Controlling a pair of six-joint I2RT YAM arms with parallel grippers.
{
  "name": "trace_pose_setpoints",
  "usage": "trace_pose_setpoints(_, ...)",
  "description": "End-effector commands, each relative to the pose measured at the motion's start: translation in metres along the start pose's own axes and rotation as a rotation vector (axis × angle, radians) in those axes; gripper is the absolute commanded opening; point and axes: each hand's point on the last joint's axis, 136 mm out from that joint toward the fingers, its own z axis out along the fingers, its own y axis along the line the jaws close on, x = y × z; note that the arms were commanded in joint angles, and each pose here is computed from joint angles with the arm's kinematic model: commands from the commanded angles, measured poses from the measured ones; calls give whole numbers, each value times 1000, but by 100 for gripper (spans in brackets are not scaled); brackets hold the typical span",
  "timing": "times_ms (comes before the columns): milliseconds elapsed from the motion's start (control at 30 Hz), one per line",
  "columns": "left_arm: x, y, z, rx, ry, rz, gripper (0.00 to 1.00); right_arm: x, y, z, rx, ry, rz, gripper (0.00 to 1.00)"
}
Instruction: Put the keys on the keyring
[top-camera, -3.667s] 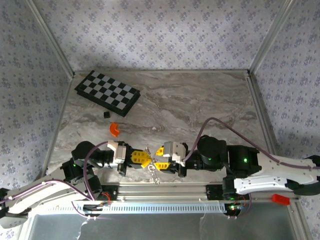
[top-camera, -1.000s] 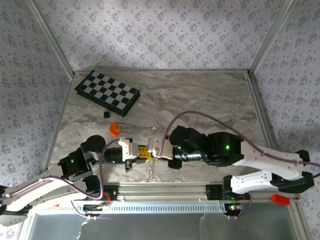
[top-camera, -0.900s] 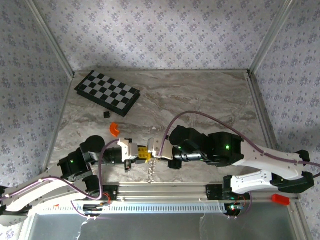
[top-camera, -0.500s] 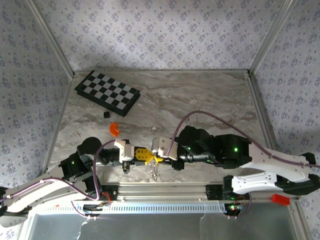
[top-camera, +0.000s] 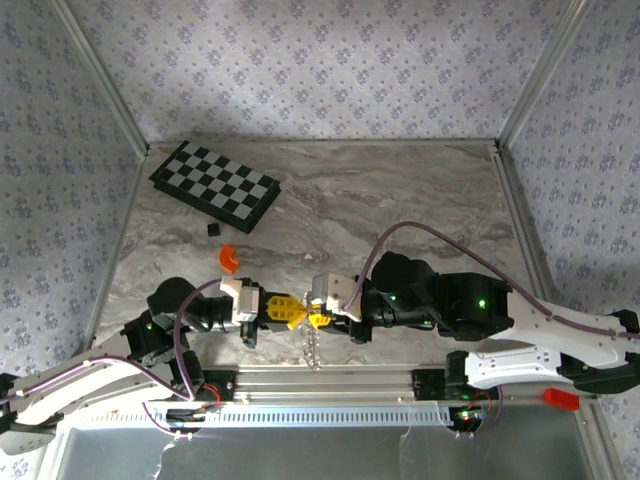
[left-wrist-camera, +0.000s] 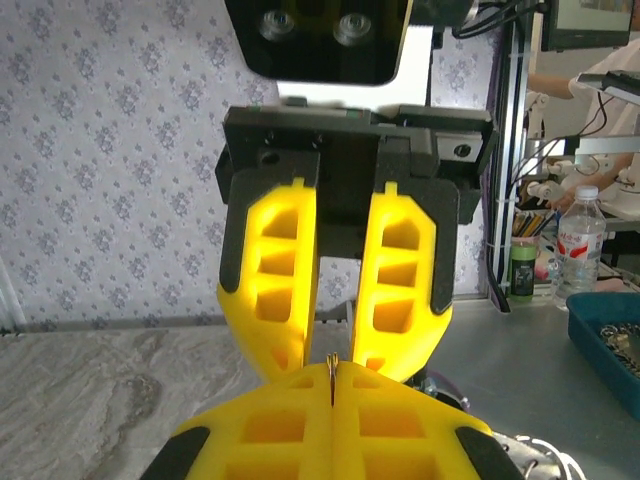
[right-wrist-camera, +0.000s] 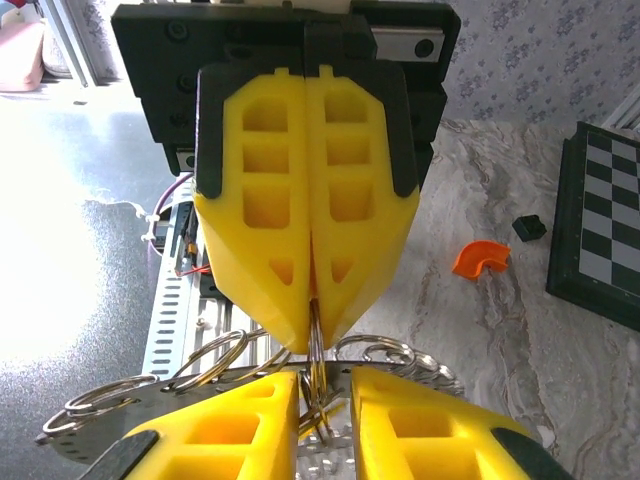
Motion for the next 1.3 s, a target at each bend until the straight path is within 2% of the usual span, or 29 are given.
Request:
trace_pose_setpoints(0,-28,-6,-4,16,-105,30,0,-8,2,-7,-13,-47,26,20)
trace_pose_setpoints(333,-26,-8,-4,27,-113,22,0,-17,3,-6,-31,-114,36,18)
trace_pose_setpoints(433,-26,-8,-4,30,-117,22,0,-19,3,-5,-29,-123,34,14)
trace_pose_setpoints(600,-22,-8,-4,25,-108,17,0,-17,1,-5,-15,-121,31,2)
trace_pose_setpoints(733,-13,0,-8,-31,-39,34,2,-8,-6,-8,30,-68,6,0)
trace_pose_setpoints(833,2,11,-11,-102,70,57,20,4,-15,-5,80,39,-30,0)
trace_pose_setpoints(867,7,14,-13,-117,108,65,23,8,-16,-3,89,74,-44,0)
trace_pose_setpoints(1033,23,20,-17,-147,240,80,24,8,-15,2,86,137,-91,0)
trace_pose_setpoints(1267,27,21,-15,-146,251,73,23,5,-15,7,77,151,-96,0)
